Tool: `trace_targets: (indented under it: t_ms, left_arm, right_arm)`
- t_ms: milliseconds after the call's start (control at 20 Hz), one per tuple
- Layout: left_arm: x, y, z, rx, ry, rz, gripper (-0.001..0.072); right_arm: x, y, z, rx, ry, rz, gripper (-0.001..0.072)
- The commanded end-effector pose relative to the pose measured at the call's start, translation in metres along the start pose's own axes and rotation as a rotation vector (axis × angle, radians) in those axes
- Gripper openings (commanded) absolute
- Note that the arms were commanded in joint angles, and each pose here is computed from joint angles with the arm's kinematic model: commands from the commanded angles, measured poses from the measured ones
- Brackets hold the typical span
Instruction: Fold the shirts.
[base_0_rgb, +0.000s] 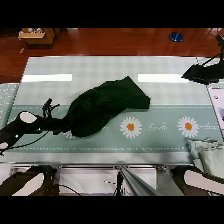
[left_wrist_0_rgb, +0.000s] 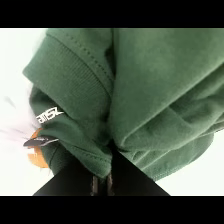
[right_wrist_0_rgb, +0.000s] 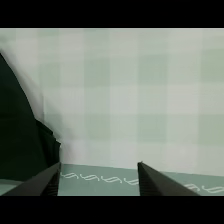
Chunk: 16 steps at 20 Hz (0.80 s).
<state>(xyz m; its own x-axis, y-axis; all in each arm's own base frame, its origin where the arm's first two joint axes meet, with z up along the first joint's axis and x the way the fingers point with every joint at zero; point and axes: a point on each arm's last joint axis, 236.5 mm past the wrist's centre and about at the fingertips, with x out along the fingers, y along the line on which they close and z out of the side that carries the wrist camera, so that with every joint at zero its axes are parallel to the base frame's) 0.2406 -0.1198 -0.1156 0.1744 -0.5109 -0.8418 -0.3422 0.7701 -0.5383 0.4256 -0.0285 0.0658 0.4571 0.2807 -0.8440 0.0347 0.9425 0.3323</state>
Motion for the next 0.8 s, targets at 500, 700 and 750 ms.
trace_targets:
  t_ms: [500, 700, 750]
  left_arm:
    - [-0.009, -0.008, -0.020, 0.081, 0.066, -0.023, 0.0035]
    - [-0.009, -0.008, -0.021, 0.080, 0.071, -0.024, 0.0034]
    - [-0.009, -0.008, -0.022, 0.080, 0.075, -0.024, 0.0034]
  right_arm:
    - [0.092, 0.044, -0.043, 0.055, 0.249, 0.388, 0.0590]
    - [0.131, 0.075, -0.067, -0.045, 0.329, 0.418, 0.0588]
    - [0.142, 0.083, -0.069, -0.071, 0.324, 0.412, 0.0588]
